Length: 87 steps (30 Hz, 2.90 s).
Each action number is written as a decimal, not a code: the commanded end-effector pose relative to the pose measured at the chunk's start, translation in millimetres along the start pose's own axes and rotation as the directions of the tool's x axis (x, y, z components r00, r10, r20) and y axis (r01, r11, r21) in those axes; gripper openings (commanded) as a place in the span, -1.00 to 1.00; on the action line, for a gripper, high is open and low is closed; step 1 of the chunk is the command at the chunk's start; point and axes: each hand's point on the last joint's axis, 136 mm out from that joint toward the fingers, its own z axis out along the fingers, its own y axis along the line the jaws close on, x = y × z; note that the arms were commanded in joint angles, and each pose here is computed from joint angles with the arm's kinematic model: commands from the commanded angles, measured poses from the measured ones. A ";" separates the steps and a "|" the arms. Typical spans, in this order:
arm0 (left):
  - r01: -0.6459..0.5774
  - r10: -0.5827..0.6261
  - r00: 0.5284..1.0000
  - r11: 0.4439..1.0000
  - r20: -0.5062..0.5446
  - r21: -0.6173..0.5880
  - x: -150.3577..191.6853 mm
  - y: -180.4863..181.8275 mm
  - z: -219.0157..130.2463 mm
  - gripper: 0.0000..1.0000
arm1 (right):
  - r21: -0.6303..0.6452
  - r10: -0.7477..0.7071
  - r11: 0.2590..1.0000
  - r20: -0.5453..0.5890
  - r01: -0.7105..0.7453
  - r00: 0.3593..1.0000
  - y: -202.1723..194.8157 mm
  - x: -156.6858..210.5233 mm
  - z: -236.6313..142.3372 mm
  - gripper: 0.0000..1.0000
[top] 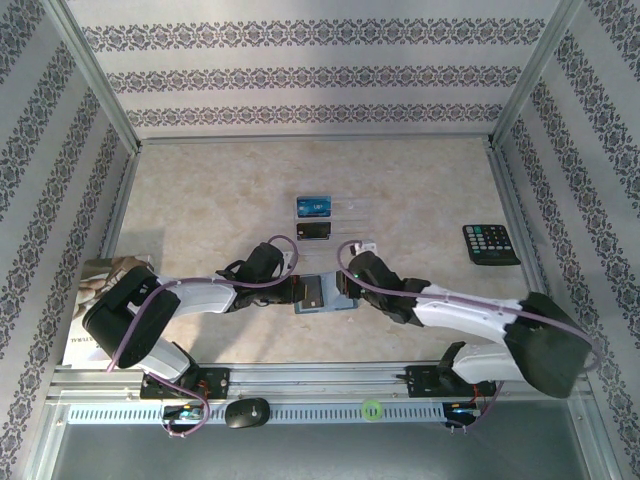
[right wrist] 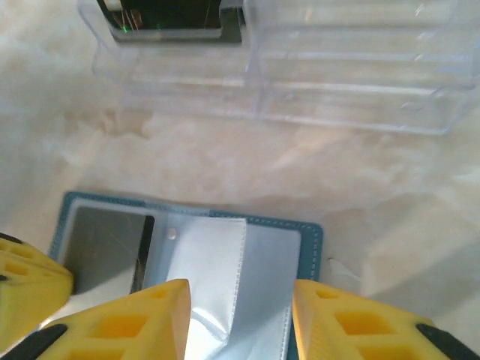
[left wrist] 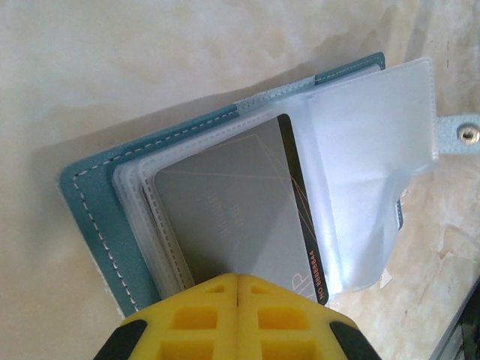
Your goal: Take the credit cards out of the card holder
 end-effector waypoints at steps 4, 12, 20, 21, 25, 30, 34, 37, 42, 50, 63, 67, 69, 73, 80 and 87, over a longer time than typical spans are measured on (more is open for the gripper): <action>-0.020 0.018 0.997 0.999 -0.070 -0.026 16.1 5.3 4.2 -1.00 | -0.343 0.002 0.938 -0.128 -0.046 0.992 67.0 -18.5 -12.3 -0.22; -0.033 0.031 0.997 0.999 -0.075 -0.019 15.3 3.2 4.4 -1.00 | -0.308 0.036 0.937 -0.391 -0.167 0.920 71.5 27.2 27.6 -0.38; -0.031 0.029 0.996 0.999 -0.087 -0.024 16.8 4.6 6.2 -1.00 | -0.033 0.214 0.971 -0.309 -0.235 0.927 -3.1 38.3 15.5 -0.48; -0.031 0.028 0.996 0.999 -0.089 -0.026 16.9 5.3 6.9 -1.00 | -0.001 0.226 0.971 -0.307 -0.237 0.925 -11.0 40.3 13.2 -0.50; -0.035 0.032 0.995 0.999 -0.095 -0.031 17.0 7.1 9.2 -1.00 | 0.048 0.224 0.975 -0.259 -0.219 0.939 -25.8 31.8 3.2 -0.55; -0.040 0.036 0.995 0.998 -0.098 -0.040 16.8 9.1 9.9 -1.00 | -0.206 0.082 0.971 -0.176 -0.118 0.981 25.6 -14.1 -17.1 -0.47; -0.042 0.038 0.995 0.998 -0.096 -0.045 16.4 9.7 8.6 -1.00 | -0.347 0.044 0.926 -0.282 -0.145 0.958 64.1 -16.1 -9.8 -0.47; -0.042 0.037 0.995 0.998 -0.089 -0.053 16.7 11.9 5.7 -1.00 | -0.406 0.050 0.891 -0.361 -0.205 0.931 80.9 -6.2 6.1 -0.48; -0.026 0.019 0.995 0.997 -0.097 -0.066 21.8 21.2 2.7 -1.00 | -0.375 0.059 0.894 -0.445 -0.246 0.894 80.2 14.0 27.5 -0.47; -0.013 0.008 0.995 0.998 -0.100 -0.056 23.3 25.3 3.7 -1.00 | -0.264 0.118 0.924 -0.492 -0.277 0.863 54.1 32.4 46.6 -0.48; -0.005 0.001 0.993 0.999 -0.117 -0.037 26.1 30.0 7.4 -1.00 | -0.203 0.152 0.938 -0.485 -0.280 0.861 33.9 36.3 50.5 -0.52; -0.003 -0.001 0.993 0.999 -0.121 -0.032 26.0 30.6 9.5 -1.00 | -0.198 0.151 0.938 -0.508 -0.285 0.848 32.0 42.2 53.0 -0.53; -0.001 -0.003 0.992 1.000 -0.128 -0.030 27.2 31.0 10.7 -1.00 | -0.199 0.146 0.937 -0.525 -0.288 0.839 31.8 48.3 54.1 -0.54; -0.003 -0.001 0.991 1.000 -0.132 -0.030 27.6 31.4 11.8 -1.00 | -0.205 0.148 0.930 -0.551 -0.305 0.821 32.1 57.2 56.9 -0.57; 0.000 -0.005 0.990 0.999 -0.138 -0.035 28.9 33.5 12.4 -1.00 | -0.212 0.165 0.921 -0.549 -0.327 0.819 31.0 59.3 58.1 -0.69; 0.000 -0.005 0.990 0.999 -0.139 -0.037 28.8 34.0 12.4 -1.00 | -0.229 0.188 0.908 -0.526 -0.351 0.830 31.7 53.8 58.1 -0.98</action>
